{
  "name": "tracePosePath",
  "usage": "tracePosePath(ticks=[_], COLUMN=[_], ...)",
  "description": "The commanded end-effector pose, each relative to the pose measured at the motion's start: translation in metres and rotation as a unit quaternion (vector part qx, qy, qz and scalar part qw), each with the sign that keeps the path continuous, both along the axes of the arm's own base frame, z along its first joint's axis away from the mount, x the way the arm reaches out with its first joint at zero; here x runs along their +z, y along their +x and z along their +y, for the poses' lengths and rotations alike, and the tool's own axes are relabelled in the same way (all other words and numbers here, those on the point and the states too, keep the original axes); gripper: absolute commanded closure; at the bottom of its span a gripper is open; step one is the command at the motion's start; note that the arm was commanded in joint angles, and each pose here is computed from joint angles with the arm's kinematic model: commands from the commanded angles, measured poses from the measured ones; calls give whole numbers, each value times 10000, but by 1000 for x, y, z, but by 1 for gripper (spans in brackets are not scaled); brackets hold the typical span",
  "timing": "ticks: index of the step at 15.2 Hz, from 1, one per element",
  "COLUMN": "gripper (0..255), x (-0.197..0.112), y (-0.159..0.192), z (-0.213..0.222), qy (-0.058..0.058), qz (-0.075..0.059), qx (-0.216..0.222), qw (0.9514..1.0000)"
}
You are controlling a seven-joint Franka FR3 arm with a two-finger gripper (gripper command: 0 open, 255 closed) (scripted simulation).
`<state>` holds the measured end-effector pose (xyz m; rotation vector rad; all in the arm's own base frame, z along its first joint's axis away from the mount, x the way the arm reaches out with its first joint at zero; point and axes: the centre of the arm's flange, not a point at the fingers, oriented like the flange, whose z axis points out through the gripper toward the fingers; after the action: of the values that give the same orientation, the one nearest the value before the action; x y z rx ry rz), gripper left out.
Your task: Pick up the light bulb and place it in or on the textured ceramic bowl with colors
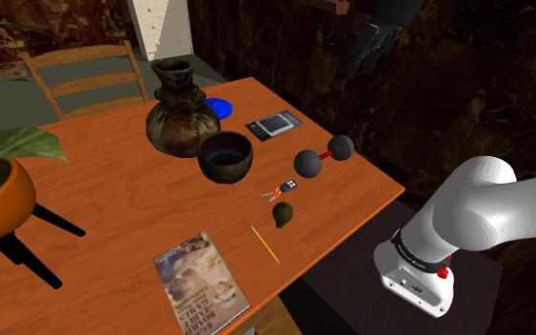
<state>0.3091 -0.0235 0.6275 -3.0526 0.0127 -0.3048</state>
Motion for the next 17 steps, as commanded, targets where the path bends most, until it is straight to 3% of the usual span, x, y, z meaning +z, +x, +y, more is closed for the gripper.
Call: tracePosePath(ticks=[1, 17], gripper=[0, 0], x=[0, -159], y=[0, 5], z=[0, 142], qy=[0, -133], qz=[0, 657], qx=[0, -814], qw=[10000, 9944])
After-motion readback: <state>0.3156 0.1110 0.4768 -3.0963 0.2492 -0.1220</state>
